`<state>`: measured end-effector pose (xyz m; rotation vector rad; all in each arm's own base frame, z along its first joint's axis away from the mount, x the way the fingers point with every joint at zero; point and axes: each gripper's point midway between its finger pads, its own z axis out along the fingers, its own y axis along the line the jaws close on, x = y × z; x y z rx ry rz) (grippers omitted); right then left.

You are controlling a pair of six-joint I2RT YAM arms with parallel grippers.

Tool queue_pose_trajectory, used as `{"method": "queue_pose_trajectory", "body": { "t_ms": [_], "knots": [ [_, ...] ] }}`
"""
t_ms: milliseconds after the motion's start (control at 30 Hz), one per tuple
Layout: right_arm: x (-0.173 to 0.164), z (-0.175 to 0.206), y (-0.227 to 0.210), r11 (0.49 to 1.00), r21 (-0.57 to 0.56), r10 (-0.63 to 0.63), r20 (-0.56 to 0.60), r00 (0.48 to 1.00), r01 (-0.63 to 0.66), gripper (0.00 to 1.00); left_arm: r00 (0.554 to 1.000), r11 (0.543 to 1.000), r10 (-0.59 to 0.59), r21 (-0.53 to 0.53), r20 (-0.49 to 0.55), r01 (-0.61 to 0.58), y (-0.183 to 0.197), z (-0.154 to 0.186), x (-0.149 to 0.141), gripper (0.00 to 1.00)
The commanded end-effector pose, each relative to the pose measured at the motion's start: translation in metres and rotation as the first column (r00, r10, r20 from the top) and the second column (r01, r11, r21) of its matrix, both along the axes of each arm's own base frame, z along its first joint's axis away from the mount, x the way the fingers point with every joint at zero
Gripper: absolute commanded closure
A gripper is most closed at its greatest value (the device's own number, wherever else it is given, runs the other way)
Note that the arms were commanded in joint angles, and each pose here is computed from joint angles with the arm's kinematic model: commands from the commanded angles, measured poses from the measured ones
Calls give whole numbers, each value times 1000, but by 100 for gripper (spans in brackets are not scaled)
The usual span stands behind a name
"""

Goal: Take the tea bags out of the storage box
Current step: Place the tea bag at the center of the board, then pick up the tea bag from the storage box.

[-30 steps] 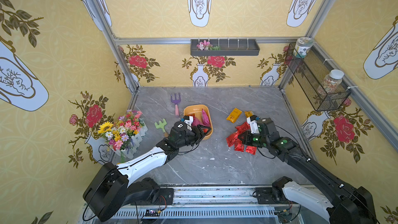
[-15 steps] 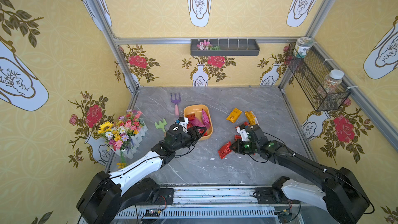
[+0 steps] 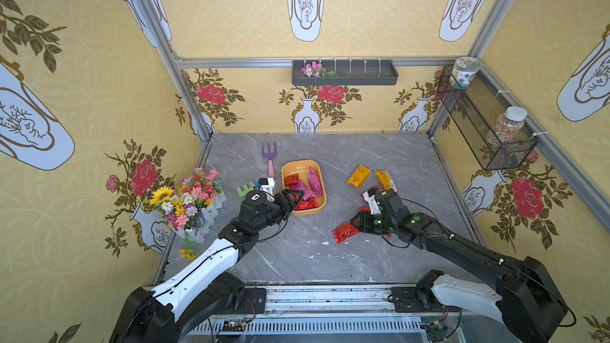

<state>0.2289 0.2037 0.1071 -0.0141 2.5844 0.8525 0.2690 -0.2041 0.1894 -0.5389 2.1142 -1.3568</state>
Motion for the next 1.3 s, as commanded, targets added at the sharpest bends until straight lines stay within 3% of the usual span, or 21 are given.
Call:
{"method": "queue_pose_trajectory", "body": {
  "t_ms": [0,267,633,967,1267],
  "knots": [
    [4,13,-11,997,-69,-13,53,999,16,54,1000,1000,6,29,-4,-6,9,-4,-2,34],
    [30,49,-1,992,-126,21,132,991,-4,55,998,995,65,75,-9,-64,33,-7,-1,33],
    [82,58,93,989,-127,97,125,987,-81,68,993,989,108,106,-53,-102,49,-27,-13,33],
    [120,42,180,994,-71,88,99,991,-81,56,985,984,147,119,-89,-136,64,-44,-21,32],
    [153,15,215,998,-35,52,59,997,-50,51,984,984,152,111,-96,-141,68,-49,-26,32]
  ]
}}
